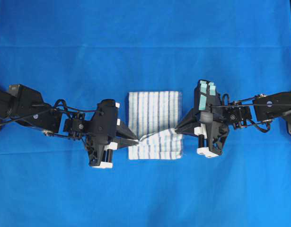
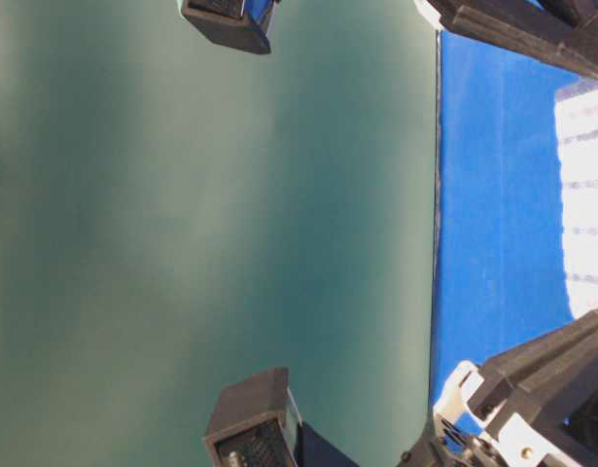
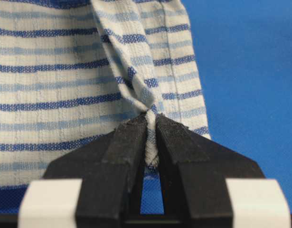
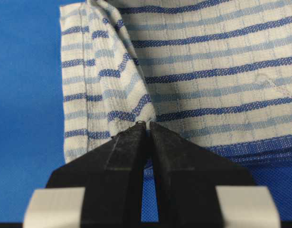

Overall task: Fold the blue towel.
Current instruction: 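Fold the far end toward the near end with both grippers, then release the towel and withdraw both grippers outward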

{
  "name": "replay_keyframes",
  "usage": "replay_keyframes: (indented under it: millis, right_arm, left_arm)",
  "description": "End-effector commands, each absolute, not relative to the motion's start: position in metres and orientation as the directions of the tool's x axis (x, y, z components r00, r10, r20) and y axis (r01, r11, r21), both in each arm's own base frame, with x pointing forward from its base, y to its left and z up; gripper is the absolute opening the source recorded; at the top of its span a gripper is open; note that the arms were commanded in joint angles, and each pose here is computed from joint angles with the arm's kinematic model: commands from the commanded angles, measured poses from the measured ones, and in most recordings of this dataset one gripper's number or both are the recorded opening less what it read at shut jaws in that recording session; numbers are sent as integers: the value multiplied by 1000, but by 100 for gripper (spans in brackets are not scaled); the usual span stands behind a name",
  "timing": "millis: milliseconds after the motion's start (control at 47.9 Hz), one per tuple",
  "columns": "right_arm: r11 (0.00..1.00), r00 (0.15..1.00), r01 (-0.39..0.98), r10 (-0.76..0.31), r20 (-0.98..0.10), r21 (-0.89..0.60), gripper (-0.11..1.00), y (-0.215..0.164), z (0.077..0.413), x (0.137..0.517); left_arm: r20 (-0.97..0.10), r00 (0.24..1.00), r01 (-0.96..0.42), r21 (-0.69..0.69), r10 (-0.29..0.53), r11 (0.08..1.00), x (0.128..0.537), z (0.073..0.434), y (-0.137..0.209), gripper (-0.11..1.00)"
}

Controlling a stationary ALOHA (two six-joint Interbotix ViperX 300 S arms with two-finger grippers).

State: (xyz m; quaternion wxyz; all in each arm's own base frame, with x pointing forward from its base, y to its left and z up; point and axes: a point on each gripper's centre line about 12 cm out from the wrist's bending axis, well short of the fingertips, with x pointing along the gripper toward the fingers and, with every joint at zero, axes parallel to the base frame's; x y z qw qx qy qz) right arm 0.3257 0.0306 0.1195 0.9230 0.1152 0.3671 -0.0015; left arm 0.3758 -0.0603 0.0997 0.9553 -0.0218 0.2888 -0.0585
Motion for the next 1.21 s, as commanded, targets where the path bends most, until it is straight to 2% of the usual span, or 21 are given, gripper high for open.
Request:
replay_keyframes:
  millis: [0,42,146,292,334,355,396,522,751,1189]
  right_arm:
    - [973,736,86,83,-672,214,6,32,123,329]
    - [973,736,86,83,-672,214,6,32,122,330]
    - [973,741,79,87,-665,216,9,34,125,334]
    - [973,749,71,92,-656,218,49,36,132,337]
    - [974,752,69,92,-653,217,59,37,137,338]
    - [974,755,64,95,-649,217,60,39,141,338]
    - [974,760,59,97,-643,217,59,40,148,339]
    - [977,780,39,102,-618,210,53,44,177,334]
    - [979,830,21,96,-549,203,53,40,229,307]
    - [993,928,-19,61,-367,117,53,22,285,226]
  left_arm:
    - [-540,831,106,-78,-131,991,376,104,-63,5]
    - [-540,831,104,-78,-130,991,376,104,-63,8]
    - [-542,831,103,-77,-129,992,376,105,-62,26]
    - [-533,837,102,-77,-128,992,376,114,-61,52]
    - [-530,838,104,-76,-128,992,375,119,-61,58]
    - [-527,840,104,-76,-129,992,374,122,-61,60]
    - [-525,841,105,-76,-130,992,373,130,-61,63]
    - [-515,846,112,-73,-133,991,363,158,-59,62]
    - [-452,880,131,-65,-146,989,340,208,-57,62]
    - [-273,951,140,-53,-149,989,266,253,-42,62]
